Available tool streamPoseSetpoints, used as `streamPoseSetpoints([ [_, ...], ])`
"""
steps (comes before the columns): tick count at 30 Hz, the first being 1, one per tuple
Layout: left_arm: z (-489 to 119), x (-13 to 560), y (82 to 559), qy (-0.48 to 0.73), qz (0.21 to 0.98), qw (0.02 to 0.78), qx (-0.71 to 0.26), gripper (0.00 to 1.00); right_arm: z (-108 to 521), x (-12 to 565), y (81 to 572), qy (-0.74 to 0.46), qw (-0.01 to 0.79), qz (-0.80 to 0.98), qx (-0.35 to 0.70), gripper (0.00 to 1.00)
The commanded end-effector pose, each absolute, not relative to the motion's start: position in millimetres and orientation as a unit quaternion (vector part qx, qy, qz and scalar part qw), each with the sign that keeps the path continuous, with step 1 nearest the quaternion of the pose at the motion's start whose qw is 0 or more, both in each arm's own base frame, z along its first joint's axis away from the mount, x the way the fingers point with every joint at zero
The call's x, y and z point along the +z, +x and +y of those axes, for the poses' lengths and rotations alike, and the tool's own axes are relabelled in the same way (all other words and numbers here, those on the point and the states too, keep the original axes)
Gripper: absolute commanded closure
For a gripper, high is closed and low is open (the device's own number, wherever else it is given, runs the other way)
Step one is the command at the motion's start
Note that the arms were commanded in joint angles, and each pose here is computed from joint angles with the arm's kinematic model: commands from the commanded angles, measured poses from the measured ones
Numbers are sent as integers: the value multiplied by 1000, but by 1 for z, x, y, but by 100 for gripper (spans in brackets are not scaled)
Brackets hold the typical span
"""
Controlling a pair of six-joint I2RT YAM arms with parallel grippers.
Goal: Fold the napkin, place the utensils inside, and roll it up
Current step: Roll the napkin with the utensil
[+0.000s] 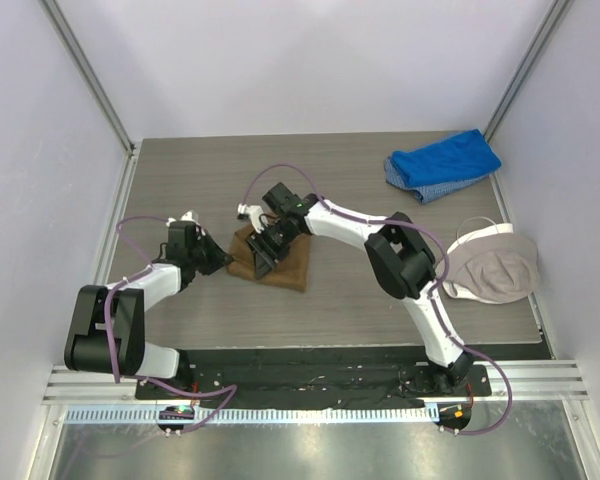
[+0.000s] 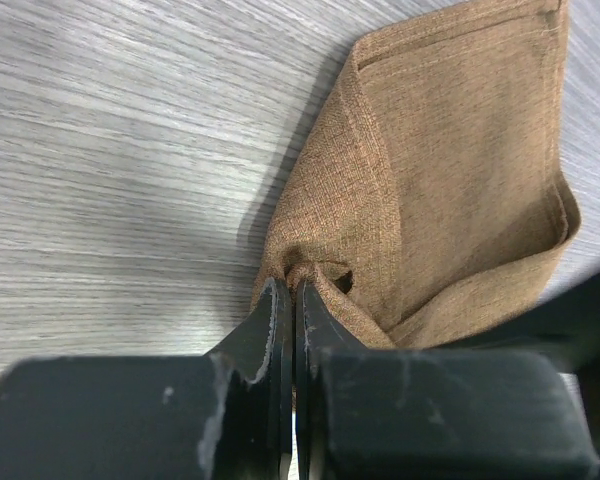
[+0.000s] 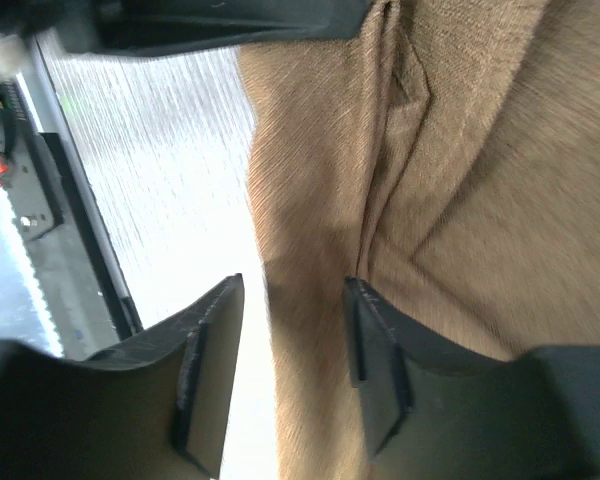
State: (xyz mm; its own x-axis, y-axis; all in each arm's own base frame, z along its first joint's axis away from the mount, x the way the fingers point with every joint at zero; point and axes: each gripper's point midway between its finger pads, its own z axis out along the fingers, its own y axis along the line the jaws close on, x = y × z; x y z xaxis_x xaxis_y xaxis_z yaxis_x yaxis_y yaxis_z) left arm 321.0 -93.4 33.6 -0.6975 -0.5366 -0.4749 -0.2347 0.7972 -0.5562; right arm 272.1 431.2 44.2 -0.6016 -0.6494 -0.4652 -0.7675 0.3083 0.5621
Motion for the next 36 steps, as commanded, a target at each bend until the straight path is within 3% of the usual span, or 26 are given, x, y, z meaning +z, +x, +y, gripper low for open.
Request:
streamPoseSetpoints([
  [1,-92,25,311,-208,908,290,-218,100,441,113,293,-478,236,768,355,46],
  [7,-92,25,308,-212,914,274,-212,100,439,125,286,-525,366,719,271,35],
  [10,-92,25,308,-214,915,270,-212,100,442,116,278,-549,383,703,239,33],
  [28,-94,27,310,-209,915,270,-217,100,441,49,277,-589,334,712,184,35],
  [30,-95,28,311,-207,913,273,-221,100,439,44,275,-590,321,716,190,44],
  [32,-96,30,312,-205,911,277,-225,100,440,43,276,-588,311,721,196,60],
  [36,-90,34,313,-211,909,290,-212,79,438,39,263,-582,261,734,236,77],
])
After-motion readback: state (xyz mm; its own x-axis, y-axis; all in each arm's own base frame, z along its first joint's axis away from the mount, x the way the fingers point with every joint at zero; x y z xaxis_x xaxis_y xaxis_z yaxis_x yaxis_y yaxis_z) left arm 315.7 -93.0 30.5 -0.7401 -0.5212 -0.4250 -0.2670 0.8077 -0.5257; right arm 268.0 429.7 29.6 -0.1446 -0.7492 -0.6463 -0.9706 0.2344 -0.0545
